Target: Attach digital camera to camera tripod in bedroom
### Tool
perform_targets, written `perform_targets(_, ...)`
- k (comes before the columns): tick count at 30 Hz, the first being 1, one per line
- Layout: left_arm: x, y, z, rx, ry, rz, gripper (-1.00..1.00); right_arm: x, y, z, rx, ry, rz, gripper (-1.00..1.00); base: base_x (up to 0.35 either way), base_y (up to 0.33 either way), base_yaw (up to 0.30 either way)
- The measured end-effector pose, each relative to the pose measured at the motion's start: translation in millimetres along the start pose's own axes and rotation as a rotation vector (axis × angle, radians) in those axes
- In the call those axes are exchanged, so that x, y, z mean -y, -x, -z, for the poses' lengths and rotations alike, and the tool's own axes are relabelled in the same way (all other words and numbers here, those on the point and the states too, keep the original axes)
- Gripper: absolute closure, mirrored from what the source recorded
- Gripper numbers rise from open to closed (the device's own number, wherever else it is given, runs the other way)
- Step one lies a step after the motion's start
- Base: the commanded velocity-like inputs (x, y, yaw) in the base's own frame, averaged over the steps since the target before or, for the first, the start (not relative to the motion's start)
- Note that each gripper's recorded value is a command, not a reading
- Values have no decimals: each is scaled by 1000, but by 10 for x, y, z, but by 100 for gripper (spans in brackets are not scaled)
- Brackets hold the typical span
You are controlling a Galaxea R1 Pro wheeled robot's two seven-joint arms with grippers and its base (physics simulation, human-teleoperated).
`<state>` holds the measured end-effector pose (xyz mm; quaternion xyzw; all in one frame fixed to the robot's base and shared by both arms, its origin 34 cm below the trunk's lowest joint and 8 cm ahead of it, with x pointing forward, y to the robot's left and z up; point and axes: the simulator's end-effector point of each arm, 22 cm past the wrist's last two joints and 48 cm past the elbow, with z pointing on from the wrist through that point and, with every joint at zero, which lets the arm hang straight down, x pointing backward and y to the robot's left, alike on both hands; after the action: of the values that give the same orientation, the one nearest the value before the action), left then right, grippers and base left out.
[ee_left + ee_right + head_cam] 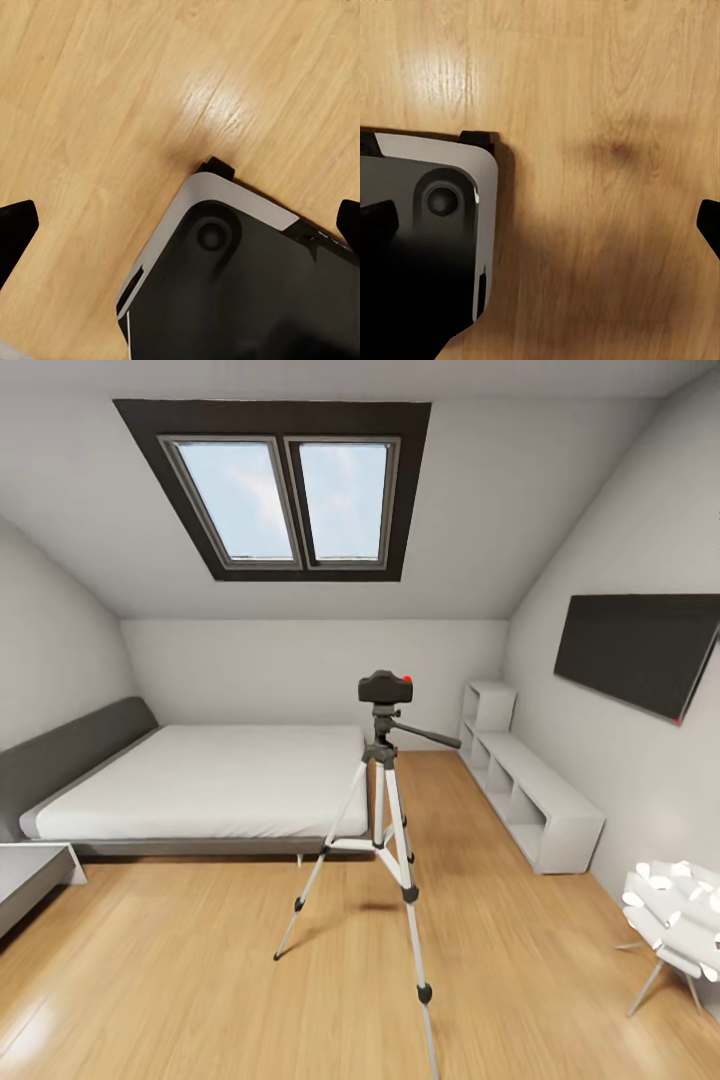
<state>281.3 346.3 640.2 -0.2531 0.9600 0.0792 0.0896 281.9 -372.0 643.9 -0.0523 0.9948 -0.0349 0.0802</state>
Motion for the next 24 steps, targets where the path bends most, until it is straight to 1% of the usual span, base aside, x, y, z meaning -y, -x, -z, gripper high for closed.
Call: perform_targets(24, 63, 136, 49, 33, -18, 8, -100, 34, 171, 46, 49, -15, -4, -100, 0, 0, 0)
